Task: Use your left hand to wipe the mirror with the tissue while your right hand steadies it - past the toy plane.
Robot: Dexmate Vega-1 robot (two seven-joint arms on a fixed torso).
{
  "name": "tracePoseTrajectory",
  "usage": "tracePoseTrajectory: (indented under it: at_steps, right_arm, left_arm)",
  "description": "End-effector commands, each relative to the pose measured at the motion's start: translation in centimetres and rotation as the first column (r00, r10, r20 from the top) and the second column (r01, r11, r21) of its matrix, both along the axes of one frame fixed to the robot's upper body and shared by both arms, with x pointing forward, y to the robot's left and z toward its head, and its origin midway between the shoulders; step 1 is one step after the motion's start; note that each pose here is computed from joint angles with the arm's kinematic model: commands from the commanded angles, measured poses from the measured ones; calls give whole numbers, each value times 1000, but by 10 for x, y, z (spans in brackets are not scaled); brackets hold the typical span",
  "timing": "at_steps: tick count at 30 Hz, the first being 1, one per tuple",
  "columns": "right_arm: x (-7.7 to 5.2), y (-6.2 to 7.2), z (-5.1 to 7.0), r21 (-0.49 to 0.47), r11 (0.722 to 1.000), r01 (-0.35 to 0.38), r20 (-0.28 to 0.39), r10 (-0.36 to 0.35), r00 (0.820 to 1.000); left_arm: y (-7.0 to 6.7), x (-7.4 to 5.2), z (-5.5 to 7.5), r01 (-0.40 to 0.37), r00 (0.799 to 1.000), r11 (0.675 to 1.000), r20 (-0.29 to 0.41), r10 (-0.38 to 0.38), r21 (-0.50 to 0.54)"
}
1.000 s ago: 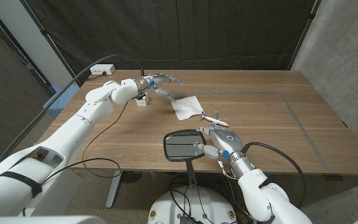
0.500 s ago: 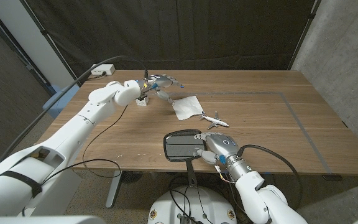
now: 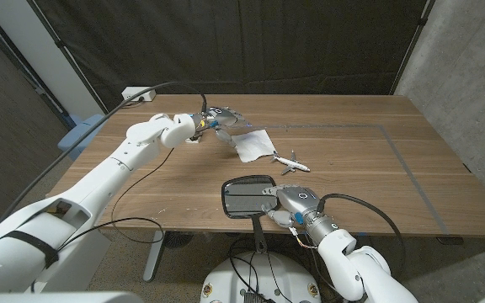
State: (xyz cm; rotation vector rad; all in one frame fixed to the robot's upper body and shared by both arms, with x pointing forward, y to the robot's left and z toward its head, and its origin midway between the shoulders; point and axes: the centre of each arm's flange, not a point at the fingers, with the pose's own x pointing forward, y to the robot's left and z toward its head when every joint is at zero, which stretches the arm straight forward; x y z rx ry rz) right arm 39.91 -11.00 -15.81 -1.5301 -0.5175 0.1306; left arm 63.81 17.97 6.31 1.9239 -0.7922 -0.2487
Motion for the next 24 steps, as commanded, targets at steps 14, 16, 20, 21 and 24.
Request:
tracePoseTrajectory:
  at_steps: [14, 16, 20, 21, 24]
  right_arm:
    - [3, 6, -3, -181, 984, 3, -61, -14, 998]
    - [4, 8, -4, -212, 977, 17, -54, -29, 998]
    - [8, 9, -6, -224, 974, 23, -65, -39, 997]
    - [8, 9, -6, -238, 971, 28, -55, -42, 998]
    - [8, 10, -7, -267, 963, 41, -33, -52, 998]
  left_arm:
    - [-19, 24, -17, -17, 1000, 998, -18, 18, 61]
    - [-20, 25, -18, -7, 1000, 999, -16, 8, 53]
    - [-20, 25, -18, 14, 1000, 999, -9, -14, 33]
    - [-20, 25, -18, 20, 1000, 999, -2, -20, 30]
    - [-20, 24, -19, 42, 999, 999, 16, -42, 18]
